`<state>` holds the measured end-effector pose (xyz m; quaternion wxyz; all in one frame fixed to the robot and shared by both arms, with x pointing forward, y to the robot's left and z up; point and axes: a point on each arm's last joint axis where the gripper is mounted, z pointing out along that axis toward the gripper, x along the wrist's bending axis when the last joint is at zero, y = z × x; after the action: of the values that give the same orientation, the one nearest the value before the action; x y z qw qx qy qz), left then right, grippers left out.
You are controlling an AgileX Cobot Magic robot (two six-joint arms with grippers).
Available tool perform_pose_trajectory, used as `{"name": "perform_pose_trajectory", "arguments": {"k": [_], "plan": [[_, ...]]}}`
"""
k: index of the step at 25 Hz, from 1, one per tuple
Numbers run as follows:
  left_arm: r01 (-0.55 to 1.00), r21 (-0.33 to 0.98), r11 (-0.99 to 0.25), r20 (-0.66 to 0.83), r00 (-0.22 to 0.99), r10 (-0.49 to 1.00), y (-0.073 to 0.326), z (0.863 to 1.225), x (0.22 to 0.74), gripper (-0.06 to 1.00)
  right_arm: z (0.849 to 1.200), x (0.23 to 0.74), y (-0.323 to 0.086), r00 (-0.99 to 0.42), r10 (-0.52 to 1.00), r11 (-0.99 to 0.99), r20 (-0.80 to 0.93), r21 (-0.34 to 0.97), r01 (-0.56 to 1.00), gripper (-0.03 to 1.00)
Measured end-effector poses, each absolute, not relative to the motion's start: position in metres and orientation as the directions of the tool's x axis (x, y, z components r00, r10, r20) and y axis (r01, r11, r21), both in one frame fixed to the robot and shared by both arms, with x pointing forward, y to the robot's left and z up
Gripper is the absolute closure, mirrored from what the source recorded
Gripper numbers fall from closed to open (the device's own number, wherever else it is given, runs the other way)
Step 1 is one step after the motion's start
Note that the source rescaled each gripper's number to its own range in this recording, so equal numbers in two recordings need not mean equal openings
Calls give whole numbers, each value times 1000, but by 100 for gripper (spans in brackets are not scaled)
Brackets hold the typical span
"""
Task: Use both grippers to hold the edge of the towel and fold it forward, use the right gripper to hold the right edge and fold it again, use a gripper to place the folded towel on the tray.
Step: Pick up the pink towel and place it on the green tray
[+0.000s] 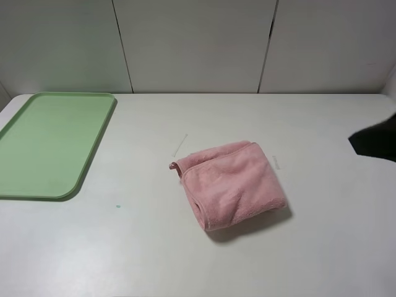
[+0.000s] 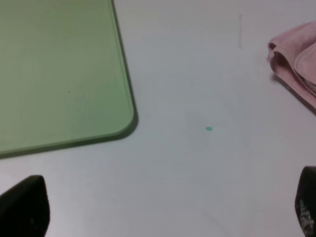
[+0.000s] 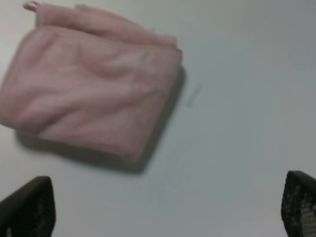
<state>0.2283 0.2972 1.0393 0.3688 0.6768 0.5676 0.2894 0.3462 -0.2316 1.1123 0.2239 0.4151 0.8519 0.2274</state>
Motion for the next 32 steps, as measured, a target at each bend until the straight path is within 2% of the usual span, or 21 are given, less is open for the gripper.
{"name": "perform_pose_trajectory", "arguments": {"k": [10,18,26,32], "plan": [[555,828,-84,-27,188,982,297,1039,228,-5,1087,295,-291,-326,928,354,-178,691,630,-3],[555,828,-84,-27,188,982,297,1039,228,-5,1081,252,-303,-167,977,200,-133,845,495,-3],[555,828,-84,-27,188,982,297,1039,228,-5,1057,231,-301,-133,984,162,-115,891,423,-3],[555,828,-84,-27,188,982,297,1039,228,-5,1055,233,-295,-200,971,203,-131,893,402,-3]]}}
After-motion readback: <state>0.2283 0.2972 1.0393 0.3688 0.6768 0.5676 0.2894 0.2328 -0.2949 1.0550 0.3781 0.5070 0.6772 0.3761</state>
